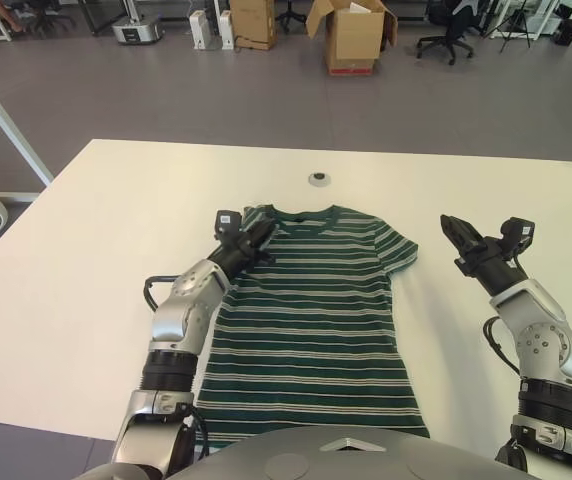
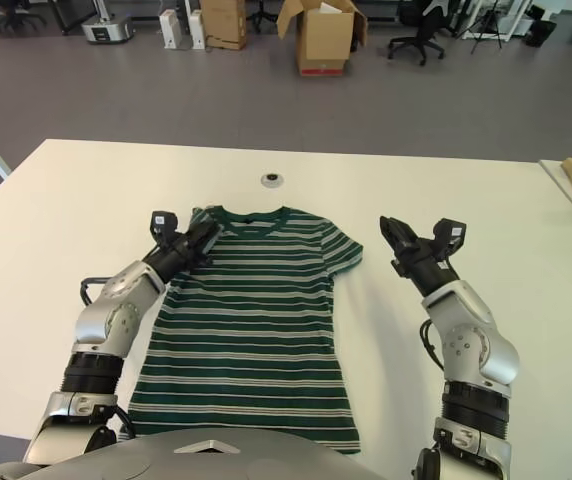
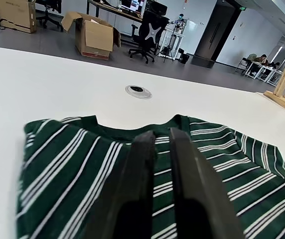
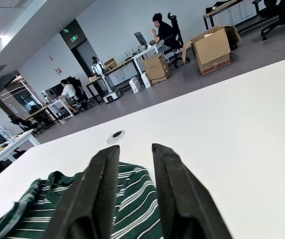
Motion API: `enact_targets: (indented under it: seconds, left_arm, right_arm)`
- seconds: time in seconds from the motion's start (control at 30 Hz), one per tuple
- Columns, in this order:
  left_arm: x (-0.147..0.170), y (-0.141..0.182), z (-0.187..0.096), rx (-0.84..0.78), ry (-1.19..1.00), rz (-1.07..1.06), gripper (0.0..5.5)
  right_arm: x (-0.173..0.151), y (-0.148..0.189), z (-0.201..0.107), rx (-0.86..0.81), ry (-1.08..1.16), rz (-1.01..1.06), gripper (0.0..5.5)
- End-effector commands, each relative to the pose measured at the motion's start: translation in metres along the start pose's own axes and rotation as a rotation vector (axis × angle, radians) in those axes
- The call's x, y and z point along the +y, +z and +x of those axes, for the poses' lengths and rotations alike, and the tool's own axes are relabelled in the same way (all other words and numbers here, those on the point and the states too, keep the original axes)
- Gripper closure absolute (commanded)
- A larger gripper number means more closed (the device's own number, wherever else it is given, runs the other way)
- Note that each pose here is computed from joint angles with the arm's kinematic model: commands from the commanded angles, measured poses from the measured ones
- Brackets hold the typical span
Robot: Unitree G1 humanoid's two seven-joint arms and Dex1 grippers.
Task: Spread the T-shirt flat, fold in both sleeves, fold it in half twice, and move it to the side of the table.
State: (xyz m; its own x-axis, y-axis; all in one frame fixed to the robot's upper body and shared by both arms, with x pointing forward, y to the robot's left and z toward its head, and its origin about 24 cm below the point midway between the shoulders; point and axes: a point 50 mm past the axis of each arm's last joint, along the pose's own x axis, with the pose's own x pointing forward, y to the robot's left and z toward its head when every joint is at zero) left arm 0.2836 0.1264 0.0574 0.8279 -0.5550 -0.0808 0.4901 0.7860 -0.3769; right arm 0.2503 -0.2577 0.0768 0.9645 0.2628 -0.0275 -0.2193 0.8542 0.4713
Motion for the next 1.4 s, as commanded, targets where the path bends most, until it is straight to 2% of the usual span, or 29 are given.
enact_targets:
  seconds: [0.03, 0.1, 0.2, 0.27, 0.47, 0.63, 0.87, 0.9, 1.1, 1.23, 1.4]
  left_arm:
    - [-0.021, 0.012, 0.004, -0.048, -0.127, -0.085, 4.47]
    - [-0.026, 0.031, 0.000, -0.158, -0.186, -0.167, 4.47]
    - [0.004, 0.080, -0.010, -0.381, -0.085, -0.163, 4.47]
    - [0.021, 0.094, -0.013, -0.420, -0.018, -0.121, 4.47]
    - [0.027, 0.085, -0.016, -0.421, 0.022, -0.080, 4.47]
    - [0.026, 0.082, -0.018, -0.441, 0.031, -0.086, 4.47]
    - [0.024, 0.081, -0.020, -0.448, 0.029, -0.091, 4.47]
    - [0.024, 0.081, -0.019, -0.447, 0.029, -0.092, 4.43]
    - [0.023, 0.080, -0.018, -0.443, 0.026, -0.090, 4.43]
    - [0.023, 0.079, -0.019, -0.445, 0.032, -0.088, 4.43]
    - [0.023, 0.078, -0.019, -0.453, 0.043, -0.088, 4.43]
  right_arm:
    - [-0.001, -0.004, 0.001, 0.006, -0.010, 0.002, 4.29]
    - [-0.002, -0.008, 0.003, 0.019, -0.027, -0.004, 4.29]
    - [-0.011, -0.022, 0.018, 0.100, -0.112, -0.035, 4.29]
    - [-0.015, -0.031, 0.029, 0.144, -0.127, -0.022, 4.29]
    - [-0.020, -0.049, 0.045, 0.290, -0.114, -0.007, 4.29]
    - [-0.025, -0.057, 0.031, 0.386, -0.099, -0.033, 4.29]
    - [-0.023, -0.060, 0.013, 0.416, -0.086, -0.026, 4.29]
    - [-0.024, -0.062, 0.013, 0.417, -0.094, -0.023, 4.48]
    - [-0.022, -0.064, 0.013, 0.397, -0.105, -0.001, 5.45]
    - [-0.025, -0.054, 0.017, 0.337, -0.128, -0.002, 5.49]
    - [-0.021, -0.004, 0.036, 0.115, -0.146, -0.041, 5.49]
